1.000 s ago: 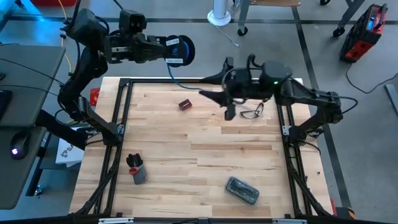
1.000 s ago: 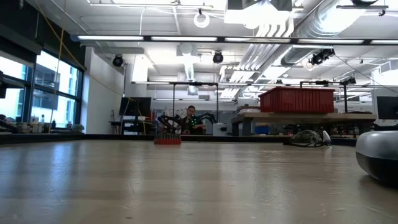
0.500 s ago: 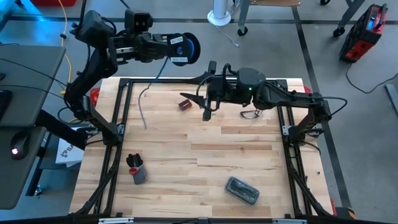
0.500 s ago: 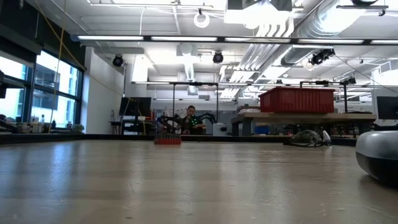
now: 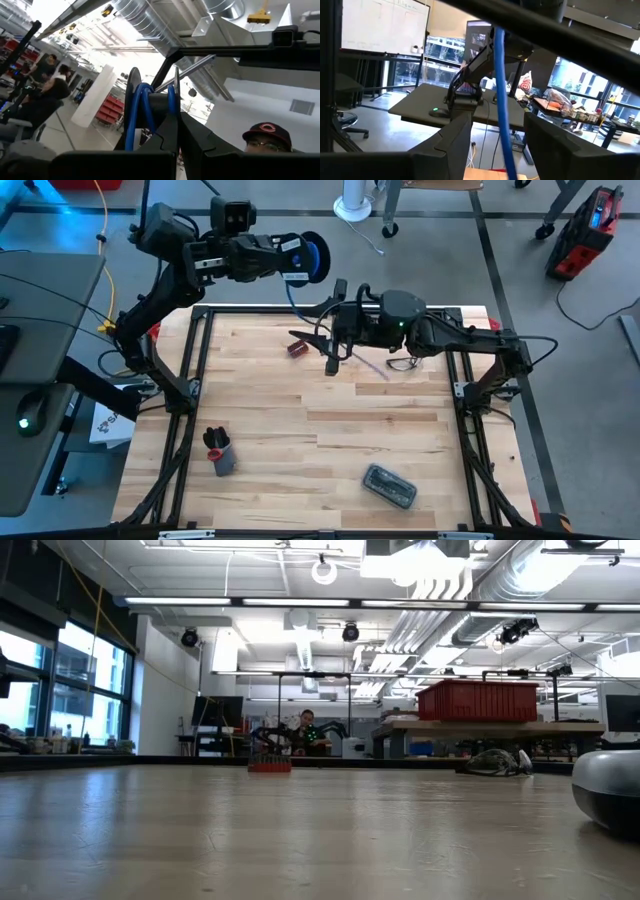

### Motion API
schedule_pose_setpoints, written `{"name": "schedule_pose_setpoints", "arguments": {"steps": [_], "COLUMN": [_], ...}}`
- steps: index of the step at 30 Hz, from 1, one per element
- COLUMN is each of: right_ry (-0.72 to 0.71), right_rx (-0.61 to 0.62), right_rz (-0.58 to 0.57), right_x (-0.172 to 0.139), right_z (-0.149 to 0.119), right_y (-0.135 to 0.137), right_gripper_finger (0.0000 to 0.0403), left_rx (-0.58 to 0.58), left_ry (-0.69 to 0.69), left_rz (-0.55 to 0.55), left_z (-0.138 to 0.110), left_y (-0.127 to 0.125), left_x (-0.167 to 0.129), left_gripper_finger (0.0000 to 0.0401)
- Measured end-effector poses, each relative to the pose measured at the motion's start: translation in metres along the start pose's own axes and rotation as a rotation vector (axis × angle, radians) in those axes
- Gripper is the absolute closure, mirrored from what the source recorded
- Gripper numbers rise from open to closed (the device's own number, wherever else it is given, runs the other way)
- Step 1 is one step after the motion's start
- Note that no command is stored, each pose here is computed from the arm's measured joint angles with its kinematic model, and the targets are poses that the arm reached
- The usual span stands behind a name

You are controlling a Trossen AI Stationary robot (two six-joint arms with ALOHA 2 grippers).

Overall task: Coil cords
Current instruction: Coil the blue wire onto the spool

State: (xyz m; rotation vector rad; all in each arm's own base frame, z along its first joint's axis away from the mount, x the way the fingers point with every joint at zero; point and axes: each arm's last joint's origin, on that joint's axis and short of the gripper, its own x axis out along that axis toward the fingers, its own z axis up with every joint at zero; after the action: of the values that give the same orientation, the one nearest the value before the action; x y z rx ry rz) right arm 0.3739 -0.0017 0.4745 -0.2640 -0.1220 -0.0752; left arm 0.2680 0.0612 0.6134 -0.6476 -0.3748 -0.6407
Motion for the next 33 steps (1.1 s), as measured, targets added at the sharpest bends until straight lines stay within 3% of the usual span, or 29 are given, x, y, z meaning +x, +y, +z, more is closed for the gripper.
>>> {"name": "schedule_pose_setpoints", "arguments": {"steps": [8,22,33], "right_ry": [0.0,0.006,0.005], "right_rx": [0.003,0.059,0.007], "right_rz": [0.003,-0.012,0.01], "right_x": [-0.0001,-0.0002,-0.0003], "right_z": [0.0005,0.0,0.0], "right_y": [0.002,0.0005,0.0024], "right_gripper_finger": [0.0267,0.0278,0.0283], "left_rx": [0.016,0.014,0.013], "left_ry": [-0.006,-0.007,-0.008], "left_rz": [-0.02,-0.019,-0.018], "left_z": [0.0003,-0.0007,-0.0007], "left_y": [-0.0041,-0.004,-0.0039], "left_x": [0.0003,0.0013,0.0013], "left_gripper_finger": [0.0401,0.0401,0.0401]}}
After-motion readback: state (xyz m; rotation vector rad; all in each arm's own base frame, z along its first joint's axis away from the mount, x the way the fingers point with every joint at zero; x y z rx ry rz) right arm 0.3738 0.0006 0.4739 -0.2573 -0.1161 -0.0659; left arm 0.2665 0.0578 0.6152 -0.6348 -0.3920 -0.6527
